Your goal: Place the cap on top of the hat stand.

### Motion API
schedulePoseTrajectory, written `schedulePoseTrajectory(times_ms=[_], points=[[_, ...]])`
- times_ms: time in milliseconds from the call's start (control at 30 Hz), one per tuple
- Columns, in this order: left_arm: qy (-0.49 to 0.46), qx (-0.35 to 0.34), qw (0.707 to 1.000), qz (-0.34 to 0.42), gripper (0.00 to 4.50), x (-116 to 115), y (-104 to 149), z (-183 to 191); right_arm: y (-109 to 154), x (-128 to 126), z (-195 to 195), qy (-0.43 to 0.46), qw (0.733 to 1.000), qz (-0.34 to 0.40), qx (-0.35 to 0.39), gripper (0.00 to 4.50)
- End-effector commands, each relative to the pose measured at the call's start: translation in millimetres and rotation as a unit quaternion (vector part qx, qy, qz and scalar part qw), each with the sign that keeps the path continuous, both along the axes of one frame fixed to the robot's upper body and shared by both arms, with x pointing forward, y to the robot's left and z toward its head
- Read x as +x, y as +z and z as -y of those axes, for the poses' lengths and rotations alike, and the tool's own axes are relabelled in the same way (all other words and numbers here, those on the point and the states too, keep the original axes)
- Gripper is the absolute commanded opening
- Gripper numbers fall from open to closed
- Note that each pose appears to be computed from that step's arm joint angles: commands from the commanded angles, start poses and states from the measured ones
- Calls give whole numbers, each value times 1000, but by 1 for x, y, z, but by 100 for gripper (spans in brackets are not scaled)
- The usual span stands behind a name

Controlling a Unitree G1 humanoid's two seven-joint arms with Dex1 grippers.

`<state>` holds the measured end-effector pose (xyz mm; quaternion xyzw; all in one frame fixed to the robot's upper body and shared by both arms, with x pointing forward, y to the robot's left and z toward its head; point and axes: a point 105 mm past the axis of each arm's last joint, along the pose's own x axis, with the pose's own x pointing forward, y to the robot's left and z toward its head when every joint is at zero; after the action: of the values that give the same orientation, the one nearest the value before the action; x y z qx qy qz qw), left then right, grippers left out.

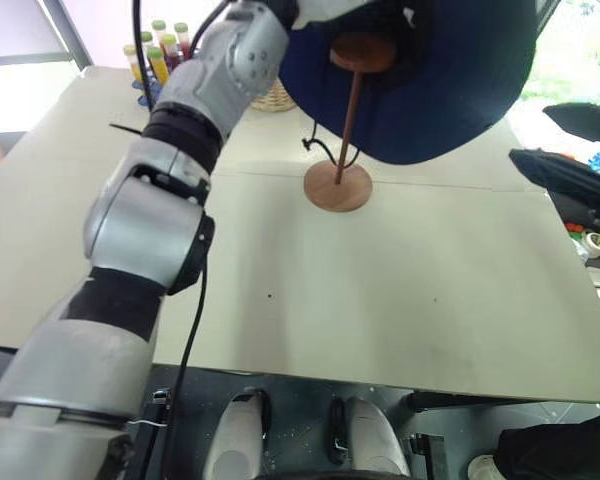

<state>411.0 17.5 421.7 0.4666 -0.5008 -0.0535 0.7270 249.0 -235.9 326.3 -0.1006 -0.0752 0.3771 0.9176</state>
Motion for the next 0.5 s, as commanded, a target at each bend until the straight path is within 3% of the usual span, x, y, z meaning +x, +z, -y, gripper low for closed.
schedulePoseTrajectory(times_ms=[33,267,500], points=[[-14,1,999,47,6,-14,10,-5,16,-6,7,-12,999,35,-8,450],[-8,33,997,64,6,-21,-27,-34,15,0,11,-12,999,33,-4,450],[-3,120,992,27,6,-27,-102,-48,13,7,14,-9,1000,25,-3,450]])
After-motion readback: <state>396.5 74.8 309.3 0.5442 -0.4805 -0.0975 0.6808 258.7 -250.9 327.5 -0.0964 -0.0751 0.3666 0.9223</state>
